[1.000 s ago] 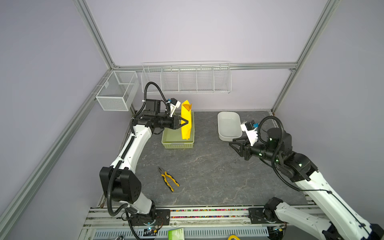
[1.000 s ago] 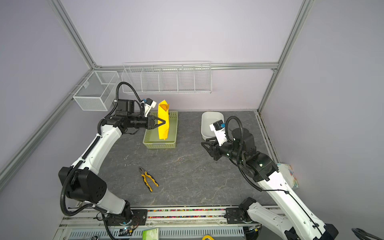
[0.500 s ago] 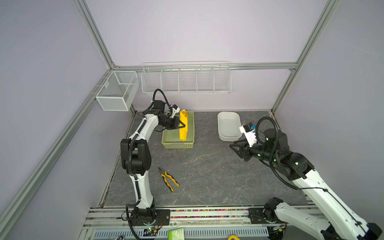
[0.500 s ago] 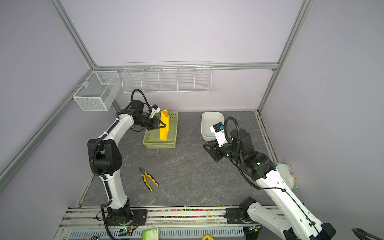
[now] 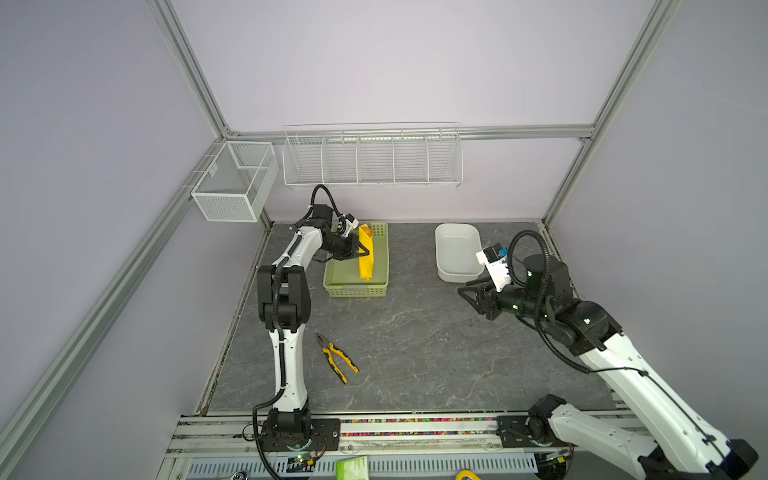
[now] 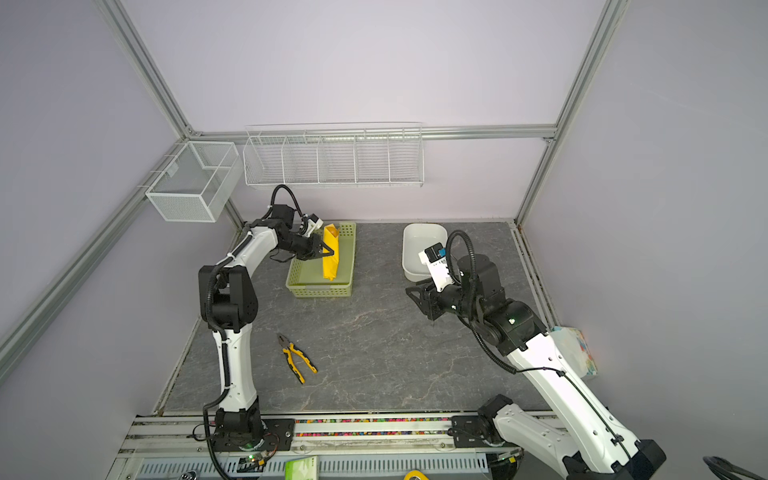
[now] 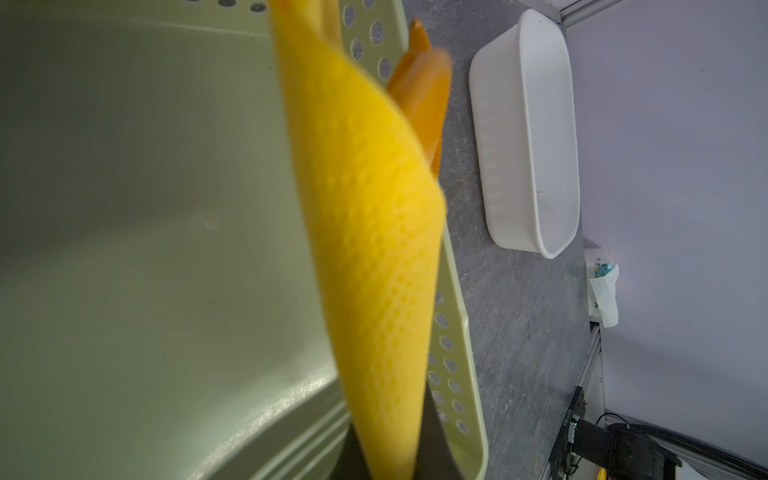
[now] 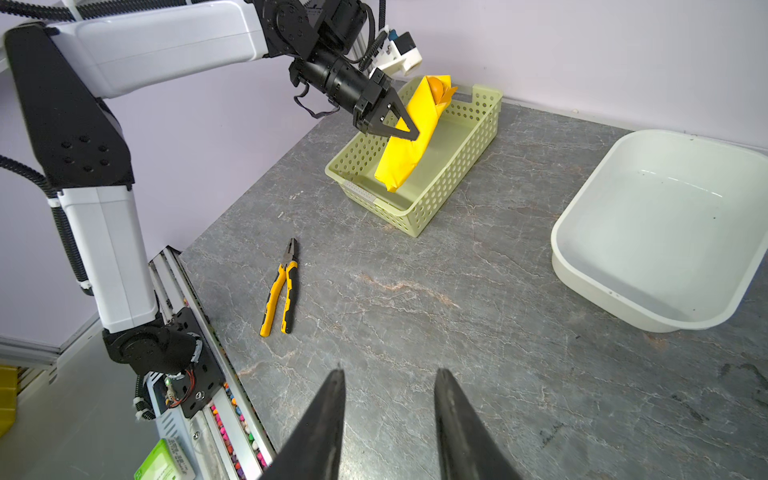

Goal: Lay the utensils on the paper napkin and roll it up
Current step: 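Lower the napkin roll into the green basket with the left gripper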

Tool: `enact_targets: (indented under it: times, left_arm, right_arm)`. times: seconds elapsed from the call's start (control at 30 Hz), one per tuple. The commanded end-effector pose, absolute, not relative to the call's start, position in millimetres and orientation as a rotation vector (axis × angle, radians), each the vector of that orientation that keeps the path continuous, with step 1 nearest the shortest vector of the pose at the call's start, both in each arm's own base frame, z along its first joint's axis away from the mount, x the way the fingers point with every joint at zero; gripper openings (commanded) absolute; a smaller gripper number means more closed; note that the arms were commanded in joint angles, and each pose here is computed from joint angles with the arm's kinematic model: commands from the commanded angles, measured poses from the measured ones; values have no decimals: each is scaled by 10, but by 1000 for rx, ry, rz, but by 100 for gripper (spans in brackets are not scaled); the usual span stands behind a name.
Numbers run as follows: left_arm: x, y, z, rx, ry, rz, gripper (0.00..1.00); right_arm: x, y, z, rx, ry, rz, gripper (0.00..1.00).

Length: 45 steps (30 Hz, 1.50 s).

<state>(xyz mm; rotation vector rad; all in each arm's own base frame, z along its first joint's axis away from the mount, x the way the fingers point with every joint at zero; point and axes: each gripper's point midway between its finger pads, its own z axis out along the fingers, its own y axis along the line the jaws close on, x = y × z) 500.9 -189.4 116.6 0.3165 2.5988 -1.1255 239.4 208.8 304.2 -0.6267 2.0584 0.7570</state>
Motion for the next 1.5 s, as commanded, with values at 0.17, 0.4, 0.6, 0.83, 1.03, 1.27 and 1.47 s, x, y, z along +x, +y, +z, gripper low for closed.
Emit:
enact_targets:
  times: [0.17,0.4,0.6,0.83,1.03,1.27,1.47]
  left_arm:
    - [5092,-1950,920,279,2652,-1205,0]
    - [5126,-2043,724,277,2695,-1227,0]
    - [5114,-2183,600,313,2730,-1244,0]
    - [5127,-2220,418,300,2769,-1230,0]
    - [5093,-2199,256,303,2808,-1217,0]
    - [5081,-2118,99,301,2858,-1141,8]
    - [5081,-2050,48,304,2886,-1069,22]
  right_arm:
    - [2442,2141,2978,-666,2053,780,39]
    - [2493,2168,2950,-667,2061,795,39]
    - [2515,2173,2936,-666,2066,804,40]
    - [2532,2141,2923,-659,2072,800,40]
    - [2554,2130,2900,-655,2082,807,40]
    - [2574,2133,2890,-654,2086,813,40]
    - [2578,2135,2895,-649,2088,820,40]
